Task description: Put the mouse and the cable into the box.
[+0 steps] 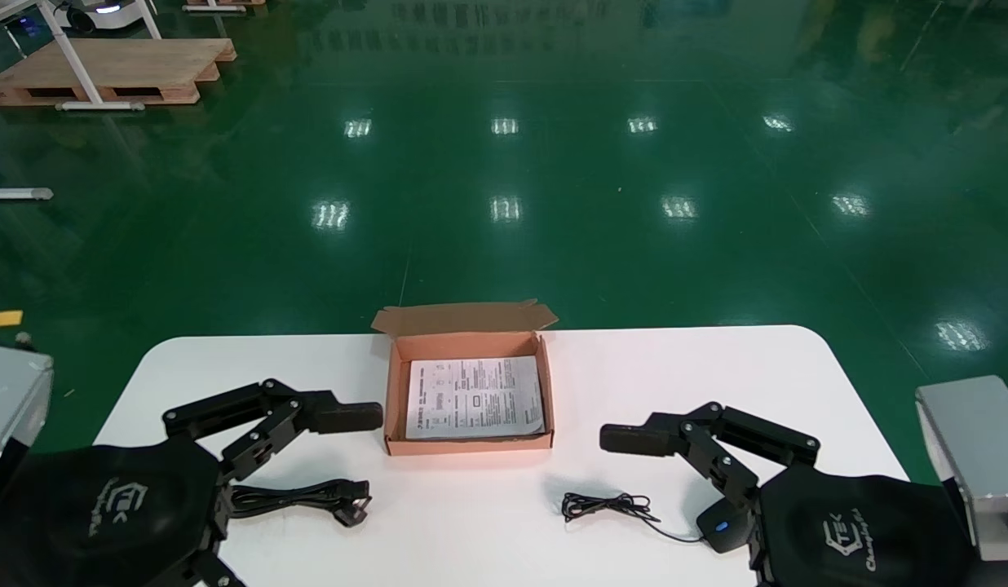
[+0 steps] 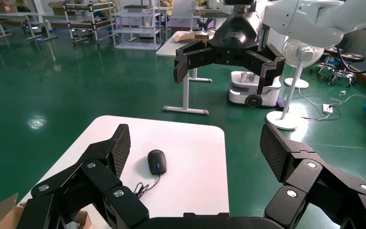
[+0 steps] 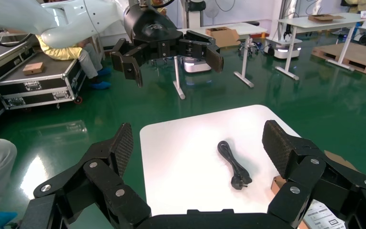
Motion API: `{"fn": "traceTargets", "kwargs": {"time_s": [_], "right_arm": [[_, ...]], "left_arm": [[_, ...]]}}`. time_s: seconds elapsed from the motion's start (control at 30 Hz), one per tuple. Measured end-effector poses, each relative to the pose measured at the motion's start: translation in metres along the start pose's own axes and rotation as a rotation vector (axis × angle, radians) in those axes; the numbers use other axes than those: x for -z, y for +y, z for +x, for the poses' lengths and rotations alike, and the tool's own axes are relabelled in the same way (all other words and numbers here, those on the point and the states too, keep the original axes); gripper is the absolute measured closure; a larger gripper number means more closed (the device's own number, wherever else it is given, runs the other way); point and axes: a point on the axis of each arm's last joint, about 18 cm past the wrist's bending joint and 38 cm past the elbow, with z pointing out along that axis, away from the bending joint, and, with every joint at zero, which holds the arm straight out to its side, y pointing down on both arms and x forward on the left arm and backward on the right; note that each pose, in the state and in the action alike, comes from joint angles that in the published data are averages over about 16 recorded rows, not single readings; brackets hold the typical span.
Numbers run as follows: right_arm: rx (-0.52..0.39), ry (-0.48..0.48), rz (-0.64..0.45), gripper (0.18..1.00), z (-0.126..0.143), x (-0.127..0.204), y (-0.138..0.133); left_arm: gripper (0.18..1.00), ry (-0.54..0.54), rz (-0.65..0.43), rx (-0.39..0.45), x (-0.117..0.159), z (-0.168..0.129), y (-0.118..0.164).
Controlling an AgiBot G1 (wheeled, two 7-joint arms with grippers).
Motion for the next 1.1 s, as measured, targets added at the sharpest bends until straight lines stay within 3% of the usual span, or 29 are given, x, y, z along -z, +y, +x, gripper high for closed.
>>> {"fn": "traceTargets", "kwargs": {"time_s": [0.23,0.57,0.67,0.83,1.1], "right_arm": [[0.021,-0.006,-0.080,0.178,0.001,-0.003,0.010],[0.068,0.009,-0.333,0.178,0.032,-0.022,0.049],[0.080,0.016,-0.404,0.178,0.047,-0.030,0.060],[0.093,0.022,-0.484,0.178,0.065,-0.040,0.070],[0.100,0.022,-0.522,0.178,0.073,-0.045,0.075]], "left_arm": [[0.183,0.007,-0.150,-0.063,-0.001,-0.001,0.016],[0.183,-0.021,-0.623,-0.268,0.004,-0.037,0.080],[0.183,-0.041,-0.717,-0.301,0.003,-0.054,0.096],[0.183,-0.072,-0.788,-0.312,-0.005,-0.073,0.114],[0.183,-0.097,-0.808,-0.304,-0.012,-0.084,0.125]]}}
